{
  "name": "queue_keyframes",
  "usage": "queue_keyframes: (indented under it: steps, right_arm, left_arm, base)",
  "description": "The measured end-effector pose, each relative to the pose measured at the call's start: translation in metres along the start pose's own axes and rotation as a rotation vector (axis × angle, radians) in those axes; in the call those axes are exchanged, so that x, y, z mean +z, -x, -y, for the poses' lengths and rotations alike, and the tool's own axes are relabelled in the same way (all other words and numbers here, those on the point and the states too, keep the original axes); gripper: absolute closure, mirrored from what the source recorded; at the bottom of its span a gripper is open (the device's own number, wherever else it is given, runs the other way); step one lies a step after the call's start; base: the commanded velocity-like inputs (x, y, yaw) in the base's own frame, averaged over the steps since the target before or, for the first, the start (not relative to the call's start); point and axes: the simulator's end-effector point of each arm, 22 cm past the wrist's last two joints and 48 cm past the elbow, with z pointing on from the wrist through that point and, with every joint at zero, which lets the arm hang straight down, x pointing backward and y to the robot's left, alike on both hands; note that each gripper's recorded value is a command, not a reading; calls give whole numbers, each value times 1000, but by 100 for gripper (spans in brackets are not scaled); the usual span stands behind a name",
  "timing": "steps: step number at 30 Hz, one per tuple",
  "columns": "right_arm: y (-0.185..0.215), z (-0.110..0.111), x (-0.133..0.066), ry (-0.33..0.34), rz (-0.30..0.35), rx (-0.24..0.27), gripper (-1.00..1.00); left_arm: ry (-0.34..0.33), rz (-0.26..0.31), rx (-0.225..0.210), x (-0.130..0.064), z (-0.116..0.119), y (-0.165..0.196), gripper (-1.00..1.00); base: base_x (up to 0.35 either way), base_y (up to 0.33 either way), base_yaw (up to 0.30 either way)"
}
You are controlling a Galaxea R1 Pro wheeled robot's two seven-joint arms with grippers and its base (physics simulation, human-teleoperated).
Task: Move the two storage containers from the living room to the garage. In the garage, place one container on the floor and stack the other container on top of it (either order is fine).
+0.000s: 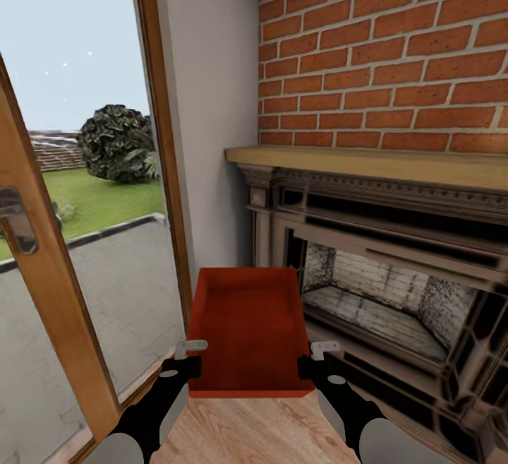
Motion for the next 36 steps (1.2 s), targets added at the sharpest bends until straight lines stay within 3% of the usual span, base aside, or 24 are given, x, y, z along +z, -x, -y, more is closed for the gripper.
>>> queue_keyframes:
  steps: [12, 25, 36]
  right_arm:
    - [1, 0, 0, -5, 7, -15, 100]
    - [1, 0, 0, 4, 7, 1, 100]
    - [3, -1, -1, 1, 9, -4, 100]
  left_arm:
    - [-4, 5, -17, 1, 0, -4, 100]
    - [-7, 9, -11, 0, 0, -1, 100]
    - [-8, 10, -15, -1, 0, 0, 100]
  base:
    - [0, 0, 0]
    - [0, 0, -2]
    - [0, 0, -218]
